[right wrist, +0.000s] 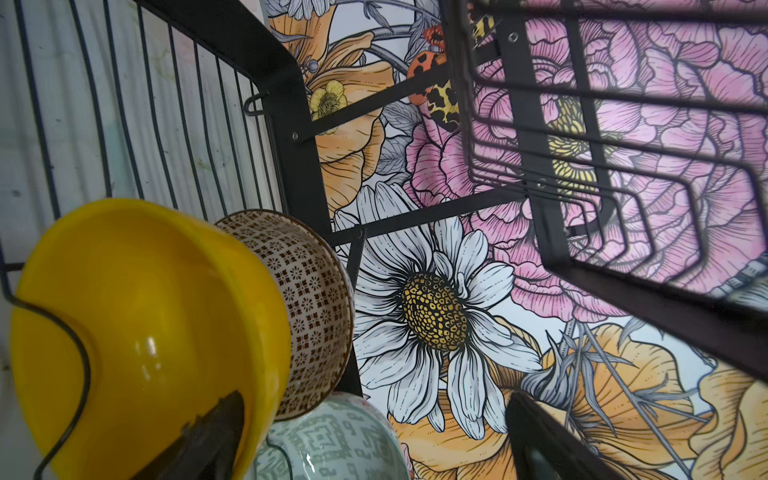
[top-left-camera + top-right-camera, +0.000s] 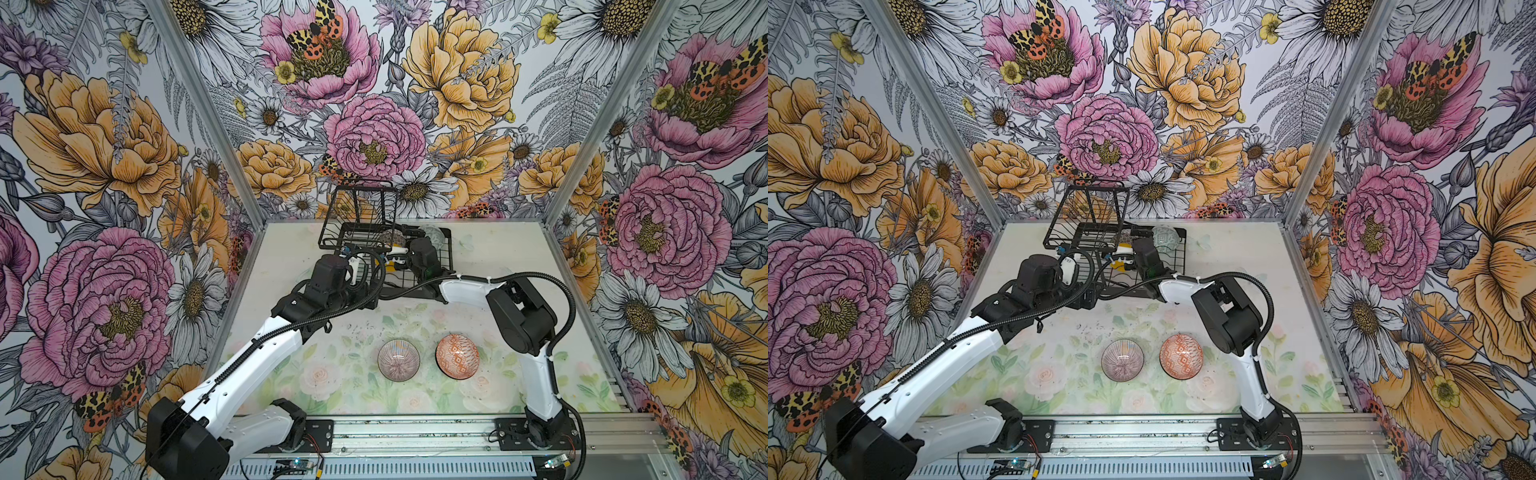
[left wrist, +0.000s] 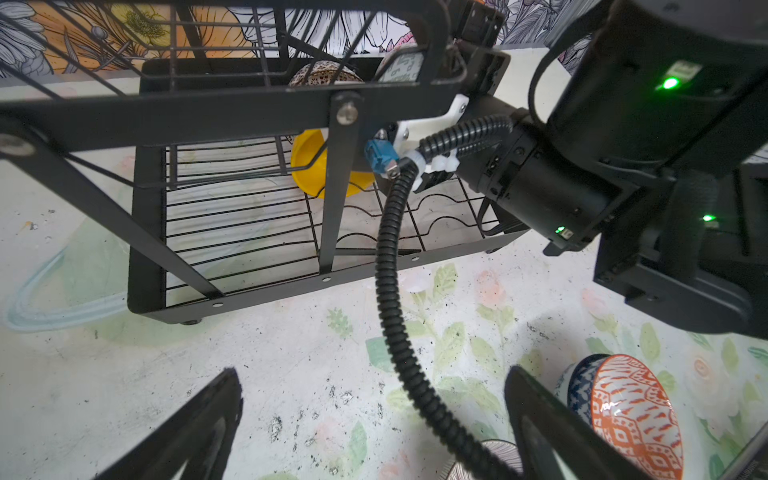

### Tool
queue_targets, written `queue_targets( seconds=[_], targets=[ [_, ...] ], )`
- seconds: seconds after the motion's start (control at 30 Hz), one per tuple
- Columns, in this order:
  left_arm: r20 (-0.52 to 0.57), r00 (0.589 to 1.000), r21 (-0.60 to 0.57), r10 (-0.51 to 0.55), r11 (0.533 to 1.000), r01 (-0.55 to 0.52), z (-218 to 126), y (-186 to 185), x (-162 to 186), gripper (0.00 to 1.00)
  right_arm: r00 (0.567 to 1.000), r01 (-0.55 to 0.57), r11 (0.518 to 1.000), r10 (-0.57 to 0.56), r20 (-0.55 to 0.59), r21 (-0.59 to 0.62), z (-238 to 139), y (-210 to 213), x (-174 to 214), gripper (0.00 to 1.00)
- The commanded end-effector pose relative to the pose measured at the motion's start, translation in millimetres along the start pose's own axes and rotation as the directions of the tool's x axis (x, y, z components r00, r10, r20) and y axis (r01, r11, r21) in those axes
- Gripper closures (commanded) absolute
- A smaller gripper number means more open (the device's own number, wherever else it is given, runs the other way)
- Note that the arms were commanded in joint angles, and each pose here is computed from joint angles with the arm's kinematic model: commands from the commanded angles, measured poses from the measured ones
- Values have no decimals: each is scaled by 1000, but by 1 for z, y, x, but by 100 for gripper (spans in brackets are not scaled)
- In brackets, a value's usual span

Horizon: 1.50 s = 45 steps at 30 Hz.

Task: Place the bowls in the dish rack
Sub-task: 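Open the right gripper and release the yellow bowl in the rack, then withdraw the right gripper from the rack while the left gripper moves toward the pink-striped bowl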

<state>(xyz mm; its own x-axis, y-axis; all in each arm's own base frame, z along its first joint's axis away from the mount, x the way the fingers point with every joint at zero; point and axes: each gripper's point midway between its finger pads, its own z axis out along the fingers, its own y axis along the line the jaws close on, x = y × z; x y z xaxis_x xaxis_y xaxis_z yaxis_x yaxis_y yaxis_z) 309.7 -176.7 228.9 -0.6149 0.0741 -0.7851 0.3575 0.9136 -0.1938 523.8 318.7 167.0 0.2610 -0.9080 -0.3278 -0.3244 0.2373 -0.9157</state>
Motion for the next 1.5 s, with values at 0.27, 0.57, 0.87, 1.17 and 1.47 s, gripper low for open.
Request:
queue_targets(
  seconds=[0.27,0.57,0.87,1.17,1.47],
  targets=[
    [17,1000,14,16,1000,-16,-1,-1,-6,1,987,-160,977,160,-12,-141,-48,-13,3,1],
    [1,1000,16,26,1000,-26,1,-1,-6,1,970,-242,957,233,-72,-161,-89,-16,17,1],
    [2,999,-3,43,999,-43,-7,2,-10,1,943,-322,927,296,-153,-190,-129,-13,34,1],
    [-40,999,5,24,1000,-24,-17,1,3,1,755,-637,750,561,-340,-179,-168,-20,46,0],
    [-116,993,23,2,1000,0,-26,-4,37,1,569,-811,546,653,-500,-210,-184,-6,51,1]
  ],
)
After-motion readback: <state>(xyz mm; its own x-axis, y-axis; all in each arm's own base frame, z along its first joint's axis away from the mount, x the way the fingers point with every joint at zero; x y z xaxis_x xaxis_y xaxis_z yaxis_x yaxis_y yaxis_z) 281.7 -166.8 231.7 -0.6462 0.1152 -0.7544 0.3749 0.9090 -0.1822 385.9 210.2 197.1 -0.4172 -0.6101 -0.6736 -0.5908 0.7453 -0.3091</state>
